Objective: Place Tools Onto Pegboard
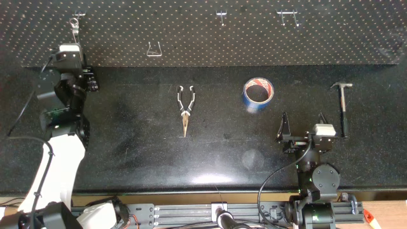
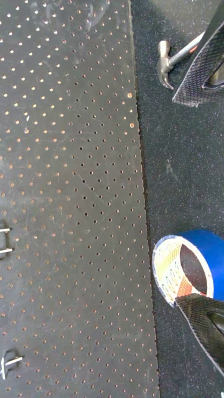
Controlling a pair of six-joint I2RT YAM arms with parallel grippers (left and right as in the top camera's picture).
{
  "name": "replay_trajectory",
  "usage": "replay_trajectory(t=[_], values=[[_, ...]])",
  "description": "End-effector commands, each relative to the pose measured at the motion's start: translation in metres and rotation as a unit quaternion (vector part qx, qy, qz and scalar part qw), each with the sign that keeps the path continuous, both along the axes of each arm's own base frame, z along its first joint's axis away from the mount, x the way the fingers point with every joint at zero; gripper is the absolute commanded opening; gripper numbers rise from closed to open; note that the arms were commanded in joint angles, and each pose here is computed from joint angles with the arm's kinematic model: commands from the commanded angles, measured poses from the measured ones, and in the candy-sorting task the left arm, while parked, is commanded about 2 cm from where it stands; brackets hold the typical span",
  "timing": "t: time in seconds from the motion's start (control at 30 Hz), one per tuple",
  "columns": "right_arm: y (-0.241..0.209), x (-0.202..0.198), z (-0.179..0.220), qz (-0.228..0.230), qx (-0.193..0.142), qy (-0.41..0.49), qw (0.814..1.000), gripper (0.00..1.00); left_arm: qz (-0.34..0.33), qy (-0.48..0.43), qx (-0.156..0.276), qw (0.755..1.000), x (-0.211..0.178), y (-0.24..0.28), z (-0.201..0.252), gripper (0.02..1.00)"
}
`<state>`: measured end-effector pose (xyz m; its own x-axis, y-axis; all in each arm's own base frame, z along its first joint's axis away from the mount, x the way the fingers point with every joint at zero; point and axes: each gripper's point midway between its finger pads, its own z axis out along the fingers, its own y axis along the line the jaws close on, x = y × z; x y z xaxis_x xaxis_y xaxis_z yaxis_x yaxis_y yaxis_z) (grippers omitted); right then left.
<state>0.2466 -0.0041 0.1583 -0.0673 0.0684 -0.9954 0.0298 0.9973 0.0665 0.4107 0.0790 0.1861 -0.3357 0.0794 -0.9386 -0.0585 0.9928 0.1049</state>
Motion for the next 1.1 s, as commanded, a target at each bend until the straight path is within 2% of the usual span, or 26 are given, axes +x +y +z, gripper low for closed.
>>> replay_trajectory(t=[0.03, 0.17, 0.2, 0.27, 0.43, 0.6, 0.77, 1.1], values=[[-0.001, 0.0, 0.0, -0.005, -0.004, -0.001, 1.0, 0.98, 0.007, -0.005, 0.003, 1.0, 0.01, 0.005, 0.004, 0.08], [-0.001, 0.0, 0.0, -0.004, -0.004, -0.001, 1.0, 0.98, 0.007, 0.001, 0.002, 1.0, 0.009, 0.005, 0.001, 0.207], [-0.001, 0.0, 0.0, -0.004, -0.004, -0.001, 1.0, 0.98, 0.007, 0.001, 0.002, 1.0, 0.009, 0.005, 0.001, 0.268], [-0.001, 0.0, 0.0, -0.005, -0.004, -0.001, 1.0, 0.98, 0.006, 0.002, 0.001, 1.0, 0.009, 0.004, 0.001, 0.505], [-0.001, 0.0, 0.0, -0.004, -0.004, -0.001, 1.0, 0.98, 0.006, 0.003, 0.001, 1.0, -0.003, 0.001, 0.013, 0.996], [-0.001, 0.0, 0.0, -0.005, -0.004, -0.001, 1.0, 0.98, 0.004, 0.011, -0.002, 1.0, -0.017, -0.003, 0.02, 0.996], [-0.001, 0.0, 0.0, -0.004, -0.004, -0.001, 1.0, 0.98, -0.047, 0.007, -0.02, 0.999, -0.034, -0.027, 0.037, 0.996], [-0.001, 0.0, 0.0, -0.005, -0.004, -0.001, 1.0, 0.98, -0.048, -0.012, -0.014, 0.999, -0.074, -0.037, 0.069, 0.996]])
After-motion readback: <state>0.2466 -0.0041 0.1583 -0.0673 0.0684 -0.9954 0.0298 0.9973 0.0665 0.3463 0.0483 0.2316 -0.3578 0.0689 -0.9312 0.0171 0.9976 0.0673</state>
